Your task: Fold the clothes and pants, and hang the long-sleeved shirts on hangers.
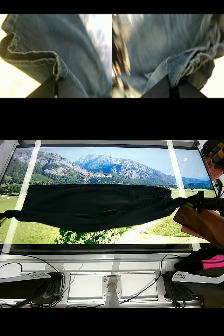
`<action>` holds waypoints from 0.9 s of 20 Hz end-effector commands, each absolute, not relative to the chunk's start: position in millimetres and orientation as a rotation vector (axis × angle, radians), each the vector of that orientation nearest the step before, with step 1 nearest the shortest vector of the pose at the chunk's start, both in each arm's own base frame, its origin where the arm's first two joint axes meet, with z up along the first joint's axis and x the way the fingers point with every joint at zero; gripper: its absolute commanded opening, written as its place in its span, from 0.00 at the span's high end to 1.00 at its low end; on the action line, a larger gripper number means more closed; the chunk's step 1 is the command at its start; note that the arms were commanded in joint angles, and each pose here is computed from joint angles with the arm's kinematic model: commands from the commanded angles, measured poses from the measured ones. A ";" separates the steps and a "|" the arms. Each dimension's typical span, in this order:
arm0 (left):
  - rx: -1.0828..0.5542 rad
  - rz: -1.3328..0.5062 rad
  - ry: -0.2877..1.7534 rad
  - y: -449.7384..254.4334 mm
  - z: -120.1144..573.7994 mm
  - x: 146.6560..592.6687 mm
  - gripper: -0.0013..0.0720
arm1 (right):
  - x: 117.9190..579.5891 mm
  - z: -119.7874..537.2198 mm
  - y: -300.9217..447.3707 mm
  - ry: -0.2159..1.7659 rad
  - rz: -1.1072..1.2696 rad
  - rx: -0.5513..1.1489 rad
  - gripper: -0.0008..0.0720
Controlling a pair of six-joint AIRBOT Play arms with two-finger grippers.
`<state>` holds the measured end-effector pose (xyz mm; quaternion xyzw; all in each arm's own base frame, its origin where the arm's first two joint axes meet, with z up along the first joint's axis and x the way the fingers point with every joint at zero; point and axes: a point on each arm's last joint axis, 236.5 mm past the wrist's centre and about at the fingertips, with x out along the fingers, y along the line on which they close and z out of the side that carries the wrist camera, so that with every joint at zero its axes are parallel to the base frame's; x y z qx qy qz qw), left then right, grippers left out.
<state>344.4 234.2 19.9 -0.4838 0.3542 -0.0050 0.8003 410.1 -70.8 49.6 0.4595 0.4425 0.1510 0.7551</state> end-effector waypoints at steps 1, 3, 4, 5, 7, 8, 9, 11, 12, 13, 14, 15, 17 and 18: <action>-1.137 0.123 0.677 252.1 22.4 370.4 0.94 | 466.7 60.2 -112.4 0.736 0.080 1.227 0.93; -1.097 0.128 0.680 238.6 19.8 395.1 0.94 | 487.3 54.4 -114.5 0.687 -0.004 1.248 0.93; -1.071 0.141 0.672 232.4 18.6 410.2 0.94 | 498.6 51.3 -112.2 0.662 -0.041 1.244 0.93; -1.061 0.174 0.653 228.1 17.6 427.0 0.94 | 510.7 48.2 -111.1 0.629 -0.084 1.240 0.93; -1.045 0.252 0.591 224.0 18.8 457.8 0.94 | 530.5 40.3 -112.7 0.562 -0.180 1.242 0.93; -1.030 0.289 0.553 223.0 21.0 471.4 0.94 | 539.4 35.1 -114.2 0.526 -0.233 1.250 0.93; -1.016 0.322 0.515 223.3 23.5 482.3 0.94 | 547.1 30.1 -114.2 0.495 -0.272 1.252 0.93; -1.030 0.388 0.441 224.2 27.2 499.4 0.94 | 559.1 19.8 -115.3 0.434 -0.343 1.291 0.93; -1.028 0.410 0.416 224.8 27.7 504.8 0.94 | 563.1 16.1 -118.4 0.401 -0.378 1.320 0.93; -1.018 0.426 0.399 225.7 26.8 508.8 0.94 | 566.0 11.6 -122.8 0.370 -0.411 1.341 0.93; -1.012 0.437 0.395 225.4 22.7 511.7 0.94 | 567.7 7.1 -127.5 0.348 -0.438 1.351 0.93; -1.013 0.440 0.406 223.4 15.4 513.7 0.94 | 568.5 1.5 -131.5 0.335 -0.460 1.359 0.93; -1.020 0.444 0.435 219.9 -0.5 515.4 0.94 | 569.5 -9.2 -133.6 0.329 -0.487 1.385 0.93; -1.024 0.447 0.447 218.7 -7.1 515.8 0.93 | 570.0 -12.7 -132.7 0.332 -0.491 1.383 0.93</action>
